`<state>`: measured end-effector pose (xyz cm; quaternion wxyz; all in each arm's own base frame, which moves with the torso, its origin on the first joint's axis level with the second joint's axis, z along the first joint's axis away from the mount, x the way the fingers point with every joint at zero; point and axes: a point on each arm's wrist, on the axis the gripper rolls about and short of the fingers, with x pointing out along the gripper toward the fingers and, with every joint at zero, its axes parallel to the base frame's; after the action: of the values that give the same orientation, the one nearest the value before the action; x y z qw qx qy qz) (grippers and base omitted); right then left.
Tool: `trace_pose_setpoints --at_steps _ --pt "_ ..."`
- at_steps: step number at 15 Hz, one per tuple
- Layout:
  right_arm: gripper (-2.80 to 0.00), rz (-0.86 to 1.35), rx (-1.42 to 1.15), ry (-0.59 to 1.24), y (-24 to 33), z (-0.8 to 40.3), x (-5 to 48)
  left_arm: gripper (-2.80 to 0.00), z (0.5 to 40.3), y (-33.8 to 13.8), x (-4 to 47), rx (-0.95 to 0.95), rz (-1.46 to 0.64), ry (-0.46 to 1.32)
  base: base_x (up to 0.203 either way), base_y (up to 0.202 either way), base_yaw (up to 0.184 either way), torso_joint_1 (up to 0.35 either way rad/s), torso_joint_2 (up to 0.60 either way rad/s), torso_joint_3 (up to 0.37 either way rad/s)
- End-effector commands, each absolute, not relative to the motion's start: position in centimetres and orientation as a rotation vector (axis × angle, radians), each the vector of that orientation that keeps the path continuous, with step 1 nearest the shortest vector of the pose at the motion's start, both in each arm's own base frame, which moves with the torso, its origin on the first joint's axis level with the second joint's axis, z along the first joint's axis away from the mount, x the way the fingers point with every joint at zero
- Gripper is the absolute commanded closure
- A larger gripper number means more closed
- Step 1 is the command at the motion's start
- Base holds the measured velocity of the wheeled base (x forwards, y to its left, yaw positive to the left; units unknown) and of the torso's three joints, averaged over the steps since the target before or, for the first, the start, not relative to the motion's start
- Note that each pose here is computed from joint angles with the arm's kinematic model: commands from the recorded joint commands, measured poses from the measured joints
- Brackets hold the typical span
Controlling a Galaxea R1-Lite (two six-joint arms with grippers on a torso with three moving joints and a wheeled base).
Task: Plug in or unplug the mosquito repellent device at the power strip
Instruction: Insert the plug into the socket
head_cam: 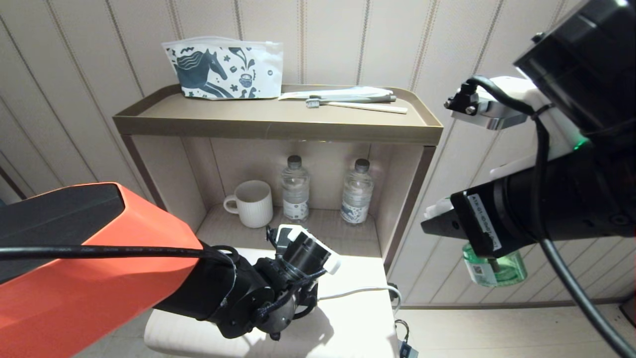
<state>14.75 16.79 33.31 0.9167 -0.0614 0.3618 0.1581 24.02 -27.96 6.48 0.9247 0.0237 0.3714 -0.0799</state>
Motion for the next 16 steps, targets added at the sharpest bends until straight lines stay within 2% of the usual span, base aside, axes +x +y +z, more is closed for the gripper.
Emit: trace_pose_setpoints --at_steps 1,12,16 --pt "0.00 0.320 -0.127 0.748 16.6 33.3 14.7 0.00 6.2 -28.0 24.0 0.050 -0.163 0.767 0.000 0.000 0.000 0.000 0.00 0.000" --pt "0.00 0.317 -0.135 0.758 16.8 33.0 14.9 0.00 6.3 -28.8 23.5 0.051 -0.187 0.762 0.000 0.000 0.000 0.000 0.00 0.000" --pt "0.00 0.316 -0.132 0.755 16.8 32.9 14.9 0.00 9.5 -27.8 25.3 -0.023 -0.160 0.690 0.000 0.000 0.000 0.000 0.00 0.000"
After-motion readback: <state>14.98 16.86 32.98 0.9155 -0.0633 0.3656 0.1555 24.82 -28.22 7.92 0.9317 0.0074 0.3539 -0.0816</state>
